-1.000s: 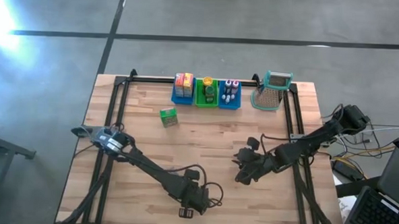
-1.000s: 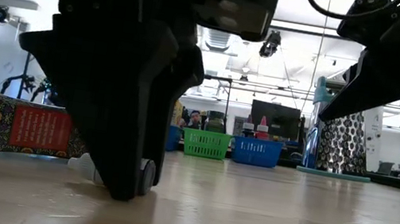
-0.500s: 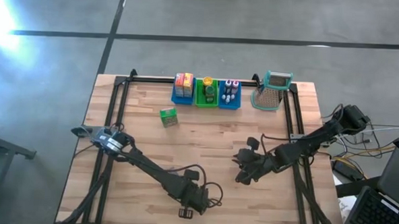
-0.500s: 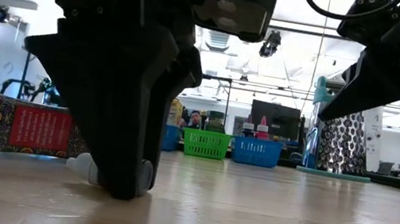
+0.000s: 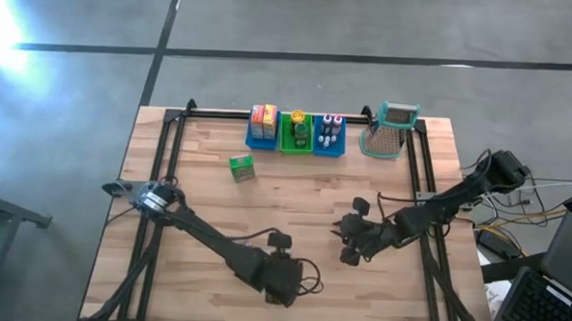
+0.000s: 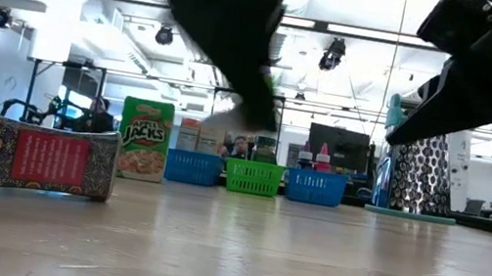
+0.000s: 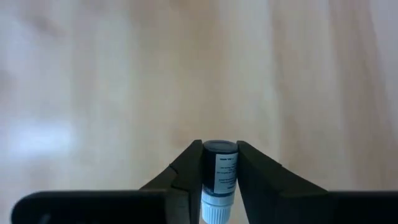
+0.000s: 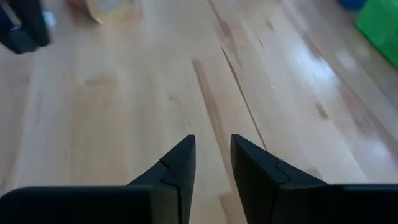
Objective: Pick & Place Kitchen Items
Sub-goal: Put the small purple food coloring bottle into the right blue bin
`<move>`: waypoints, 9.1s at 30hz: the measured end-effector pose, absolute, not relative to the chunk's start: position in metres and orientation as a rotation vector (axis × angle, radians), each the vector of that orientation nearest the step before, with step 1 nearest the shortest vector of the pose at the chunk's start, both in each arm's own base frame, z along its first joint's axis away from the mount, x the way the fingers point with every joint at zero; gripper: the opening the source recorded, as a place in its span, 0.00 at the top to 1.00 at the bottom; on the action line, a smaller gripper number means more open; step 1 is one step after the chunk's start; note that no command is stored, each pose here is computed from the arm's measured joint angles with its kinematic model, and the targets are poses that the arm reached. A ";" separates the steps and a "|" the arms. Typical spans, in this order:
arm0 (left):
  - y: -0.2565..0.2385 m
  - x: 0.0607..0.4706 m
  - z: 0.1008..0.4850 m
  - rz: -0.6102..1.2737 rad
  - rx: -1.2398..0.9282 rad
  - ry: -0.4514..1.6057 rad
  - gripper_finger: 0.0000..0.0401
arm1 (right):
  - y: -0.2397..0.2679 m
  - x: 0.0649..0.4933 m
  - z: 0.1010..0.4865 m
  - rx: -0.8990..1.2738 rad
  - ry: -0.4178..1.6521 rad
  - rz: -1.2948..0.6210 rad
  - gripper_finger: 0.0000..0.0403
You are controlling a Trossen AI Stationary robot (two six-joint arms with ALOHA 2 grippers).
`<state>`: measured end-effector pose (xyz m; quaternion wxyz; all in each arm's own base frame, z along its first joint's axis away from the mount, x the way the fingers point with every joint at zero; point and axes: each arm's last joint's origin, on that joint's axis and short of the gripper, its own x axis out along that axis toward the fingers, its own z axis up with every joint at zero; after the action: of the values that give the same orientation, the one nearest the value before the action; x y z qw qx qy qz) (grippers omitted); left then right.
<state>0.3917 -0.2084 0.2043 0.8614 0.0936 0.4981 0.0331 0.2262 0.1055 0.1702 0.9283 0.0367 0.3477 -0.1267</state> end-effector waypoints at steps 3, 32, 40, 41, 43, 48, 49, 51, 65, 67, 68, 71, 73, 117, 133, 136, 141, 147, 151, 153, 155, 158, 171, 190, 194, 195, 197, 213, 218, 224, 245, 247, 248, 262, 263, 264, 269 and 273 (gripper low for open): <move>-0.209 0.390 0.225 0.170 0.266 0.865 0.79 | 0.110 0.225 0.167 0.049 0.625 -0.231 0.74; -0.112 0.325 0.288 -0.193 0.085 -0.708 0.79 | 0.139 0.243 0.249 -0.160 -0.099 -0.050 0.70; -0.116 0.335 0.304 -0.222 0.110 -0.719 0.79 | 0.143 0.250 0.272 -0.181 -0.235 0.017 0.58; -0.116 0.336 0.306 -0.221 0.116 -0.723 0.79 | 0.144 0.252 0.274 -0.183 -0.242 0.015 0.56; -0.117 0.337 0.309 -0.218 0.127 -0.732 0.79 | 0.146 0.255 0.278 -0.207 -0.250 0.010 0.55; -0.118 0.341 0.318 -0.221 0.152 -0.735 0.79 | 0.150 0.261 0.295 -0.264 -0.292 -0.018 0.54; -0.118 0.342 0.319 -0.221 0.157 -0.732 0.79 | 0.150 0.262 0.298 -0.270 -0.299 -0.022 0.54; -0.118 0.344 0.322 -0.221 0.162 -0.730 0.79 | 0.150 0.263 0.303 -0.281 -0.312 -0.030 0.56; -0.117 0.354 0.343 -0.187 0.238 -0.730 0.79 | 0.151 0.265 0.312 -0.314 -0.344 -0.013 0.59; -0.114 0.355 0.344 -0.178 0.243 -0.726 0.79 | 0.151 0.265 0.314 -0.323 -0.353 -0.005 0.59; -0.113 0.356 0.344 -0.175 0.244 -0.725 0.79 | 0.152 0.265 0.315 -0.327 -0.360 0.002 0.59; -0.110 0.357 0.345 -0.186 0.242 -0.727 0.79 | 0.152 0.266 0.320 -0.328 -0.374 0.001 0.59; -0.109 0.357 0.344 -0.205 0.242 -0.729 0.79 | 0.151 0.266 0.322 -0.328 -0.383 0.000 0.59; -0.106 0.357 0.346 -0.225 0.222 -0.742 0.79 | 0.138 0.276 0.327 -0.337 -0.408 0.019 0.87; -0.092 0.316 0.377 -0.121 0.256 -0.230 0.41 | 0.125 0.262 0.319 -0.358 -0.054 -0.102 0.90; -0.083 0.291 0.387 -0.064 0.202 -0.127 0.40 | 0.114 0.249 0.313 -0.333 0.113 -0.140 0.90; -0.069 0.260 0.374 0.099 0.141 -0.047 0.39 | 0.083 0.227 0.302 -0.255 0.378 -0.287 0.91; -0.063 0.246 0.323 0.179 0.100 -0.085 0.39 | 0.037 0.220 0.311 -0.217 0.622 -0.457 0.91; -0.060 0.236 0.288 0.190 0.063 -0.162 0.39 | 0.003 0.228 0.317 -0.199 0.810 -0.503 0.91; -0.058 0.230 0.275 0.191 0.045 -0.199 0.39 | -0.014 0.233 0.317 -0.194 0.909 -0.511 0.91; -0.056 0.224 0.263 0.194 0.031 -0.231 0.39 | -0.032 0.241 0.317 -0.184 0.987 -0.514 0.91; -0.053 0.216 0.254 0.199 0.010 -0.275 0.39 | -0.056 0.255 0.314 -0.156 1.087 -0.490 0.91; -0.051 0.215 0.252 0.224 0.032 -0.267 0.39 | -0.128 0.315 0.281 -0.160 1.539 -0.369 0.92; -0.037 0.210 0.252 0.404 0.091 -0.113 0.40 | -0.174 0.339 0.242 -0.216 1.703 -0.223 0.92; -0.035 0.211 0.250 0.413 0.100 -0.095 0.41 | -0.176 0.343 0.236 -0.249 1.727 -0.173 0.92; -0.034 0.211 0.250 0.419 0.102 -0.090 0.41 | -0.177 0.343 0.234 -0.253 1.733 -0.164 0.92; -0.033 0.211 0.249 0.425 0.105 -0.084 0.41 | -0.178 0.343 0.232 -0.257 1.742 -0.156 0.92; -0.030 0.212 0.248 0.438 0.099 -0.070 0.41 | -0.186 0.353 0.198 -0.325 1.842 -0.141 0.92; -0.030 0.212 0.247 0.438 0.100 -0.068 0.41 | -0.191 0.355 0.190 -0.331 1.849 -0.136 0.92; -0.029 0.212 0.247 0.442 0.102 -0.062 0.41 | -0.192 0.358 0.185 -0.352 1.843 -0.117 0.92; -0.028 0.212 0.246 0.441 0.092 -0.058 0.41 | -0.194 0.359 0.186 -0.375 1.834 -0.097 0.92; -0.028 0.212 0.246 0.441 0.092 -0.058 0.41 | -0.194 0.359 0.186 -0.376 1.835 -0.095 0.92; -0.028 0.212 0.246 0.441 0.091 -0.058 0.41 | -0.193 0.359 0.186 -0.375 1.836 -0.094 0.92; -0.028 0.212 0.246 0.441 0.085 -0.060 0.41 | -0.192 0.357 0.185 -0.368 1.856 -0.082 0.92; -0.029 0.212 0.246 0.441 0.085 -0.060 0.41 | -0.192 0.357 0.185 -0.367 1.855 -0.082 0.92; -0.029 0.212 0.246 0.440 0.085 -0.059 0.41 | -0.192 0.357 0.185 -0.366 1.854 -0.082 0.92; -0.029 0.212 0.246 0.440 0.084 -0.060 0.41 | -0.192 0.357 0.185 -0.351 1.843 -0.071 0.92; -0.029 0.212 0.246 0.440 0.080 -0.060 0.41 | -0.192 0.357 0.185 -0.342 1.838 -0.086 0.92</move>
<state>0.2118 -0.0285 0.2461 0.9747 0.0395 -0.0297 0.2181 0.3575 -0.1922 0.1846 0.5934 -0.1470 0.7905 -0.0369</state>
